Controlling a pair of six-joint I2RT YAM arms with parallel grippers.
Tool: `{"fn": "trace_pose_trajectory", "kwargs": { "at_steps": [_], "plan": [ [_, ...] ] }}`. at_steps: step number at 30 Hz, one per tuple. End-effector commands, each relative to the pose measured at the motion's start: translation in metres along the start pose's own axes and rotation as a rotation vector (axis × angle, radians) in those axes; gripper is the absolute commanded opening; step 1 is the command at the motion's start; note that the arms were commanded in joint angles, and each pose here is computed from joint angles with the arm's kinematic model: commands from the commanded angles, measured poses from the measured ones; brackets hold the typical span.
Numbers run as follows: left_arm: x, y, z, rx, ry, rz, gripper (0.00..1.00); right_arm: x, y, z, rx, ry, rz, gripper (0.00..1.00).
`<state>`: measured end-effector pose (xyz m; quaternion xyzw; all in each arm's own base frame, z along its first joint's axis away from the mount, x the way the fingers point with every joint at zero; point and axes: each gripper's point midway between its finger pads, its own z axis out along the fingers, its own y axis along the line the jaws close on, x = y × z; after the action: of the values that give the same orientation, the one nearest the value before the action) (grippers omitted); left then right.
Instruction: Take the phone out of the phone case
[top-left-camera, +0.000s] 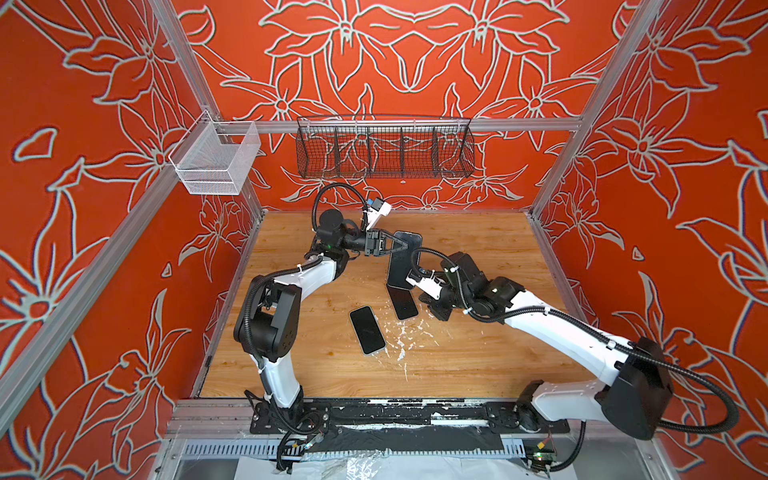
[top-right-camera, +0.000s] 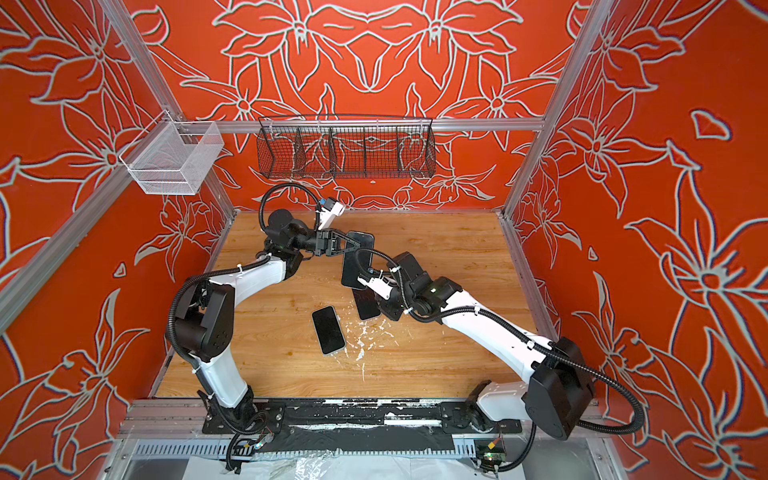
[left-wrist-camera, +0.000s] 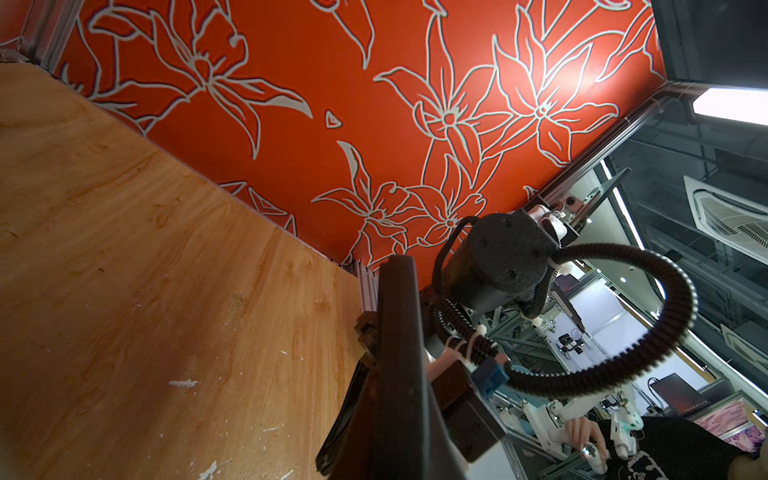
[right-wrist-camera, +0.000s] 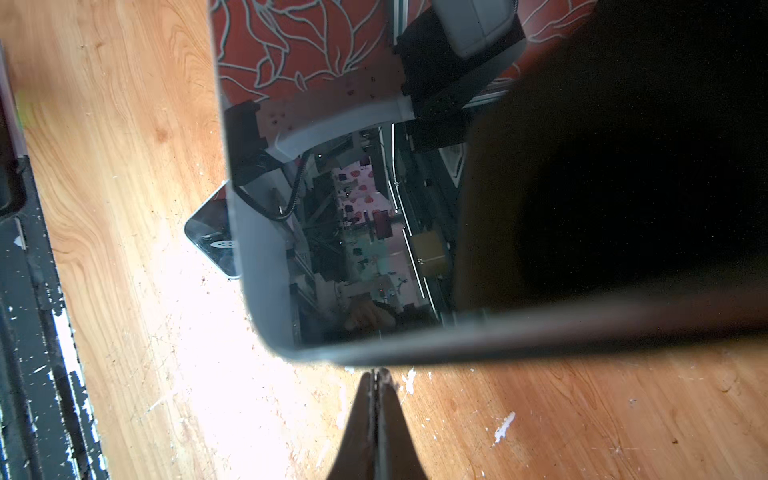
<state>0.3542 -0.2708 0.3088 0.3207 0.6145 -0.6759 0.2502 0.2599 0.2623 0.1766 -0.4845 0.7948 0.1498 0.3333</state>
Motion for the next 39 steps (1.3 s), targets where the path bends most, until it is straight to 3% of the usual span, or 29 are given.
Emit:
{"fn": "trace_pose_trajectory", "kwargs": {
  "at_steps": [1,22,32,39],
  "plan": [
    [-0.009,-0.015,-0.001,-0.012,-0.022,0.064,0.0,-0.001,0.003,-0.007,0.004,-0.016,-0.019,0.02],
    [0.0,0.006,-0.01,-0.26,-0.067,0.031,0.0,-0.024,0.01,-0.041,-0.065,-0.157,0.068,0.03],
    [-0.003,0.018,-0.026,-0.45,-0.16,-0.006,0.0,-0.043,0.009,-0.061,-0.205,-0.305,0.261,0.06],
    [-0.01,0.023,-0.042,-0.587,-0.247,-0.053,0.0,-0.054,0.003,-0.075,-0.225,-0.402,0.423,0.2]
  ]
}}
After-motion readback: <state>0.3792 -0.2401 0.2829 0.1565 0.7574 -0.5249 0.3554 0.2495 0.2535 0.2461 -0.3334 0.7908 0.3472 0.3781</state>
